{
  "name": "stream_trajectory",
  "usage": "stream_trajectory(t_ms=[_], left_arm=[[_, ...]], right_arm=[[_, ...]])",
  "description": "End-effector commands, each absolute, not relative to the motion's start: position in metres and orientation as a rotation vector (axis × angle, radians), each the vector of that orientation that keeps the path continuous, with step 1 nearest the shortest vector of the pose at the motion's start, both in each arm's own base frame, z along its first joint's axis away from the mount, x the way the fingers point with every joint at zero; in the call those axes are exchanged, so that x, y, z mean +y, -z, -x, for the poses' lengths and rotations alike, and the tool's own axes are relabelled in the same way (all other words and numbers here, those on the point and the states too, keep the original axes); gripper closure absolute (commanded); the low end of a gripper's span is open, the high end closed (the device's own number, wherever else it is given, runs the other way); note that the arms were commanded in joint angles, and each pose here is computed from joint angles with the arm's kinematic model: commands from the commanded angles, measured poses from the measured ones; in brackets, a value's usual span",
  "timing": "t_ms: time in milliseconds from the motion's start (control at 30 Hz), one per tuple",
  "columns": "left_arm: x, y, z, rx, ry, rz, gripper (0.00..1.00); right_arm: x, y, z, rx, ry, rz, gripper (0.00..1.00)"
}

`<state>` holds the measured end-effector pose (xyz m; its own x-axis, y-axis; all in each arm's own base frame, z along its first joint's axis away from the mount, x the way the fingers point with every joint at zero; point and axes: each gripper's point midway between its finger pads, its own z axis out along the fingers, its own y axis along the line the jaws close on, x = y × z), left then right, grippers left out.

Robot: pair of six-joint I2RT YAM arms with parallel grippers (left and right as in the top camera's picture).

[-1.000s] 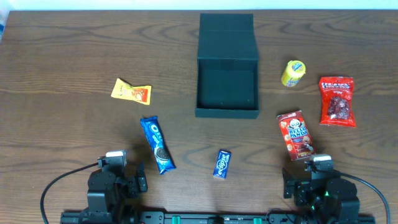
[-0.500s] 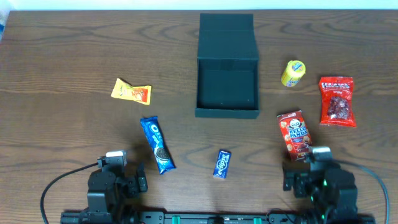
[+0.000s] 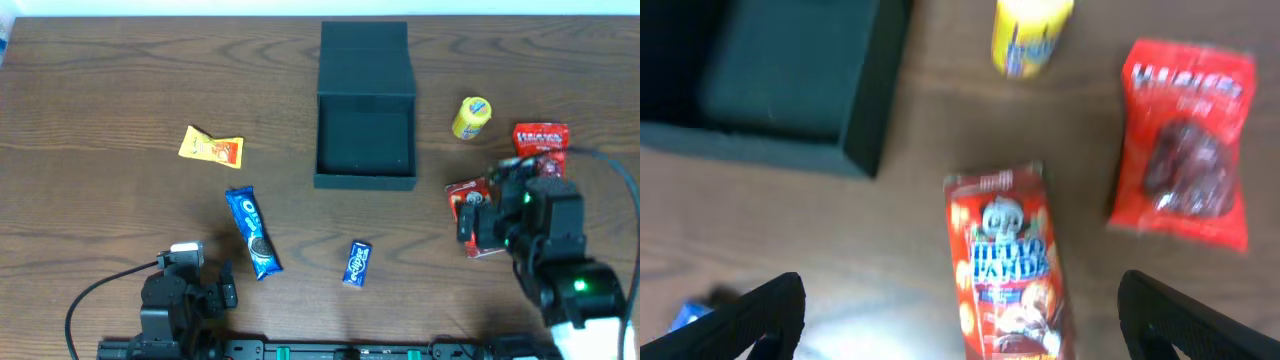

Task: Pack container
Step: 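Move the right gripper down onto the red Hello Panda box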

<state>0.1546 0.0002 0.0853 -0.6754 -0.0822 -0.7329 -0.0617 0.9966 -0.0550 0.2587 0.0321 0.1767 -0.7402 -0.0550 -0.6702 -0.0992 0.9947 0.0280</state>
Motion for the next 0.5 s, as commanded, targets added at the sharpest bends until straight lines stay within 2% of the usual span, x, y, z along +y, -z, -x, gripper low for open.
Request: stream_trajectory(t_ms=[0,233,467], left_arm=[[0.000,-0.068,-0.151,2.360,0.028,0.084,0.05],[0.000,-0.068,-0.151,2.360,0.028,0.084,0.05],[0.000,-0.068,-0.151,2.360,0.028,0.084,0.05]], right_arm=[[0.029,-0.194,-0.269,2.406,-0.063,0.101,0.01],[-0.008,-0.199,-0.251,2.641,-0.011,-0.078,0.01],[-0.012,-0.173,-0.236,2.826,-0.020,-0.101,0.01]])
